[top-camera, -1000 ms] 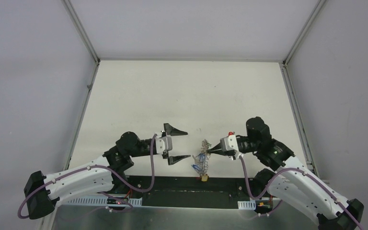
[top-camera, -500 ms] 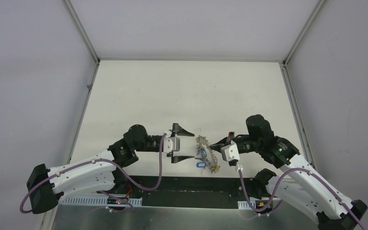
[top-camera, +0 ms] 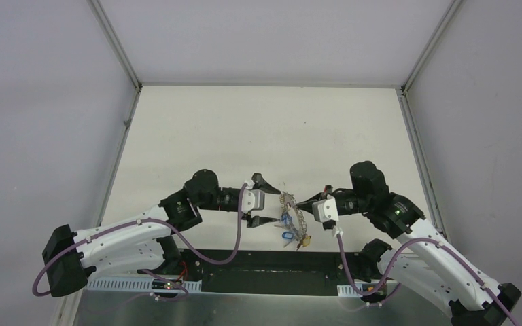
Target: Put the keys on the keyring
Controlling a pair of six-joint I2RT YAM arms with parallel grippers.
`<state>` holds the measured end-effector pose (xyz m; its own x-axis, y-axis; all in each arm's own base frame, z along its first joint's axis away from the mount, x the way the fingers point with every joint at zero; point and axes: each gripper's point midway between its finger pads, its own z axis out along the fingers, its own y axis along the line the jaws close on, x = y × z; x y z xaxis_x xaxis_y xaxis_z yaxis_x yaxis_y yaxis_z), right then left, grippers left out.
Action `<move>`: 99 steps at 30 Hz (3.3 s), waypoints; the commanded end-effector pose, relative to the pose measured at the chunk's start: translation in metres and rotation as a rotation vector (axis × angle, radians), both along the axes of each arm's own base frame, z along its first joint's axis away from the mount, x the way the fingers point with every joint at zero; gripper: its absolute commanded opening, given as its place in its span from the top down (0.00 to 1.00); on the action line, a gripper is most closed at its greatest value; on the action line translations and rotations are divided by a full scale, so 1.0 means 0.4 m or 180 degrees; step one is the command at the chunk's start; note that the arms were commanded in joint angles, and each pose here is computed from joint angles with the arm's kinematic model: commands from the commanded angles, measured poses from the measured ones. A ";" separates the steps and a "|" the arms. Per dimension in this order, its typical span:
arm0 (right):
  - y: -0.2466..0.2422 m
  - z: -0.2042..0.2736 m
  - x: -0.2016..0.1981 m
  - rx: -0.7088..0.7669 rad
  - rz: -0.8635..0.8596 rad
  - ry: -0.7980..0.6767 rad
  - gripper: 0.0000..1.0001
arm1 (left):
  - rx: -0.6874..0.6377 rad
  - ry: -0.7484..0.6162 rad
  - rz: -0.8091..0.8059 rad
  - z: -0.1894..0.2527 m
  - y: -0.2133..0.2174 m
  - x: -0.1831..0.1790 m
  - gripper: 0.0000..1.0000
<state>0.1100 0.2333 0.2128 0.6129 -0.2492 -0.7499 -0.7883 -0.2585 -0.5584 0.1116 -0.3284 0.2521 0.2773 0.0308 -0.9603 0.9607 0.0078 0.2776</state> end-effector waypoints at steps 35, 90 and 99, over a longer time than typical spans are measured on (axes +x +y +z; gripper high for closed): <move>0.066 0.136 -0.002 0.1285 -0.0390 0.1189 1.00 | -0.0209 0.0256 -0.0074 0.039 -0.019 -0.014 0.55; -0.052 0.199 0.434 0.1536 -0.3010 0.3043 1.00 | -0.0045 0.2056 0.1669 -0.045 0.165 0.057 0.01; -0.167 0.240 0.486 0.1919 -0.3831 0.2675 1.00 | 0.0262 0.2254 0.1458 -0.146 0.036 0.086 0.07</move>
